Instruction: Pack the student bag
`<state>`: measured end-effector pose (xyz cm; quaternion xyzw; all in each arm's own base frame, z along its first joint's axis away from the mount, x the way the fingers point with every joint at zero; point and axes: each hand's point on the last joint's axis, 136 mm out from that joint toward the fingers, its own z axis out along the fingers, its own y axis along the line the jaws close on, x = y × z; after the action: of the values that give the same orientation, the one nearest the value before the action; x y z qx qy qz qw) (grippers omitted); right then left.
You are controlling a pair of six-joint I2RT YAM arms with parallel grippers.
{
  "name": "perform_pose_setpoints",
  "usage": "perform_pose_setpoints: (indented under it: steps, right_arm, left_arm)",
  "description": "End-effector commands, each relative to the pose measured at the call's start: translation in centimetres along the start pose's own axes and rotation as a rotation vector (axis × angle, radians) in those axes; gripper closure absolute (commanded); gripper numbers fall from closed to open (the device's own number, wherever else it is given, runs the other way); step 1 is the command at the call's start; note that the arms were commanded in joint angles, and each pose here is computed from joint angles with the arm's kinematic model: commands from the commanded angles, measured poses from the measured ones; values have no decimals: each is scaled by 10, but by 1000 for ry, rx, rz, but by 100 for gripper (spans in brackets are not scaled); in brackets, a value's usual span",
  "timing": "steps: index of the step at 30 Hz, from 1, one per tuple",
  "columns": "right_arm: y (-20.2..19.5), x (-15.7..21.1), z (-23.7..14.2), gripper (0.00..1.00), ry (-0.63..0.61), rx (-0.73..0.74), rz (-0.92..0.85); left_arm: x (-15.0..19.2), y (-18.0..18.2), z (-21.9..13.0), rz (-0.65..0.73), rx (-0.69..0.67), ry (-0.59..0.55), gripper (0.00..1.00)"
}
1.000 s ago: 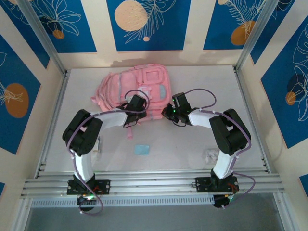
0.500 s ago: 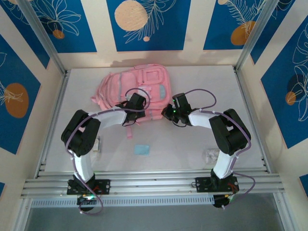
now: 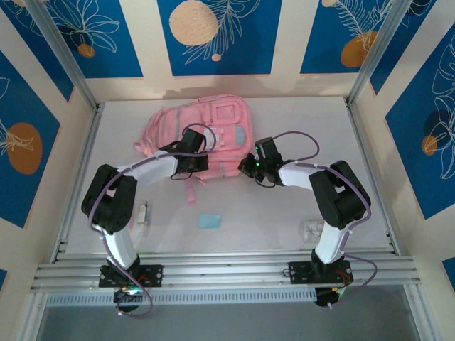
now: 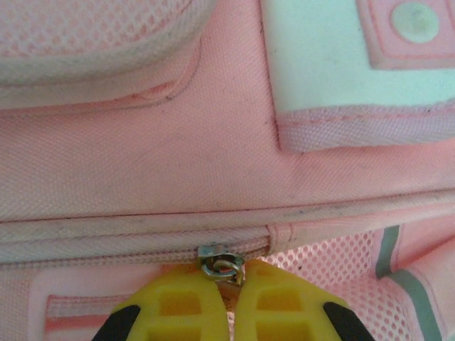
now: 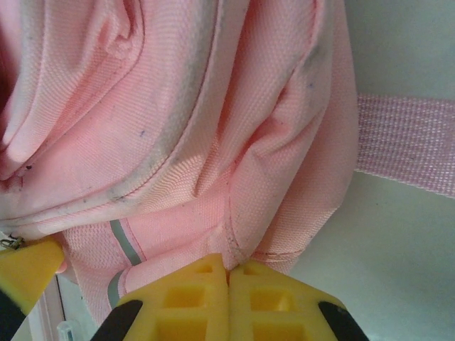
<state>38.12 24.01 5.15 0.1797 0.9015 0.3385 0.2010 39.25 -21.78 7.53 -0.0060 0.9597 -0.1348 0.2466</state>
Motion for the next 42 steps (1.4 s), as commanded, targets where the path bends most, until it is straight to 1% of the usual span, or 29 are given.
perform_pose_setpoints:
  steps: [1,3,6,11,15,17,18,21,23,25,28,31,35,42]
  right_arm:
    - [-23,3,-5,100,17,87,-3]
    - [-28,-3,-8,100,-1,110,0]
    - [-36,-15,-15,100,-36,137,1]
    - [-41,-35,-26,100,-85,158,1]
    - [-41,-44,-30,100,-103,158,-1]
    - [-43,-47,-31,100,-106,167,-4]
    - [-43,-48,-32,100,-111,169,-4]
    - [-46,-51,-34,100,-117,174,-1]
    - [-46,-51,-34,100,-119,171,-3]
    - [-45,-50,-33,100,-116,164,-1]
    - [-43,-49,-32,100,-114,161,-1]
    - [-46,-50,-34,100,-118,174,-5]
    - [-50,-55,-37,100,-132,191,-4]
    - [-56,-60,-41,100,-153,207,-2]
  left_arm:
    - [-4,-11,-20,71,99,62,100]
    - [-4,-9,-27,122,77,95,100]
    - [0,3,-38,187,10,150,100]
    - [5,29,-52,209,-81,176,100]
    - [9,39,-52,206,-100,191,100]
    - [13,41,-51,196,-84,211,100]
    - [15,38,-50,186,-51,224,100]
    - [21,22,-46,87,132,265,100]
    - [25,13,-42,49,206,286,100]
    - [28,10,-36,23,230,298,100]
    - [26,7,-34,-11,250,279,100]
    - [22,12,-38,-38,255,254,100]
    - [21,20,-44,-109,315,269,100]
    - [21,36,-44,-132,273,250,100]
